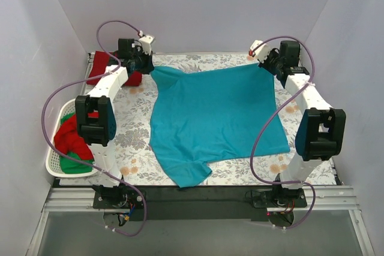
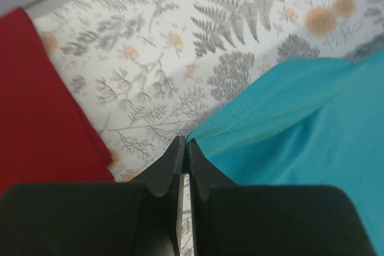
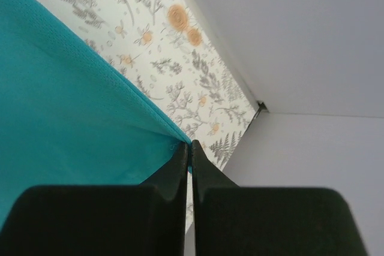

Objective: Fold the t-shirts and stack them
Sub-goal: Flatten the tshirt out

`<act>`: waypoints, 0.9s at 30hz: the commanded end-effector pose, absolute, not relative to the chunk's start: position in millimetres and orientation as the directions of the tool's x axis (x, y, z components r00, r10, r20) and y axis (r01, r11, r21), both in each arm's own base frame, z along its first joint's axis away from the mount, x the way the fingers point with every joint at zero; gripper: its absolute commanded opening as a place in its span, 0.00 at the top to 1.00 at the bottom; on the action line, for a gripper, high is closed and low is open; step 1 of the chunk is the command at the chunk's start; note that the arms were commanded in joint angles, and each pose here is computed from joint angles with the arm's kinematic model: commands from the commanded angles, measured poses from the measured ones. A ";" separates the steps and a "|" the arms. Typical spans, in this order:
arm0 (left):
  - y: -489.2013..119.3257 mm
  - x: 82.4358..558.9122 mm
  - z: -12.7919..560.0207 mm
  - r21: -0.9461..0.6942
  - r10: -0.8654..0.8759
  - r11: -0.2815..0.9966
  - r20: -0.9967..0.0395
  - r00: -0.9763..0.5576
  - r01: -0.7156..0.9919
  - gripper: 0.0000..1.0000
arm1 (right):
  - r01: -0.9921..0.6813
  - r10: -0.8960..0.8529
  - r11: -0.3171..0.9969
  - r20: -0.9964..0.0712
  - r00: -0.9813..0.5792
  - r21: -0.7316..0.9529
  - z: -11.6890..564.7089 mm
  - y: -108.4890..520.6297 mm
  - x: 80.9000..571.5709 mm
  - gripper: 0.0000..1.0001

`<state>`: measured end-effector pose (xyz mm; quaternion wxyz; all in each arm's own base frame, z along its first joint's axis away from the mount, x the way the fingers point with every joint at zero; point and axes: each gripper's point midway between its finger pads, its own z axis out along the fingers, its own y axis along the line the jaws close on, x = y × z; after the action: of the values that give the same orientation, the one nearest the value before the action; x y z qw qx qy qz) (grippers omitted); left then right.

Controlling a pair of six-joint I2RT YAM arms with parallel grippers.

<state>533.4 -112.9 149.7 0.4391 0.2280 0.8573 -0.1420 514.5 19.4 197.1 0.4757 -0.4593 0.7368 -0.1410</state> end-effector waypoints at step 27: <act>-71.0 192.2 551.3 0.399 0.207 0.873 -0.823 0.529 0.281 1.00 | 0.191 -0.697 0.690 -0.570 0.436 -0.698 544.5 6.1 198.6 0.99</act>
<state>203.1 -79.4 546.0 0.8362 0.2454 0.4870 -0.0586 221.4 18.4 519.1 0.7838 -0.3122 0.4783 -0.2440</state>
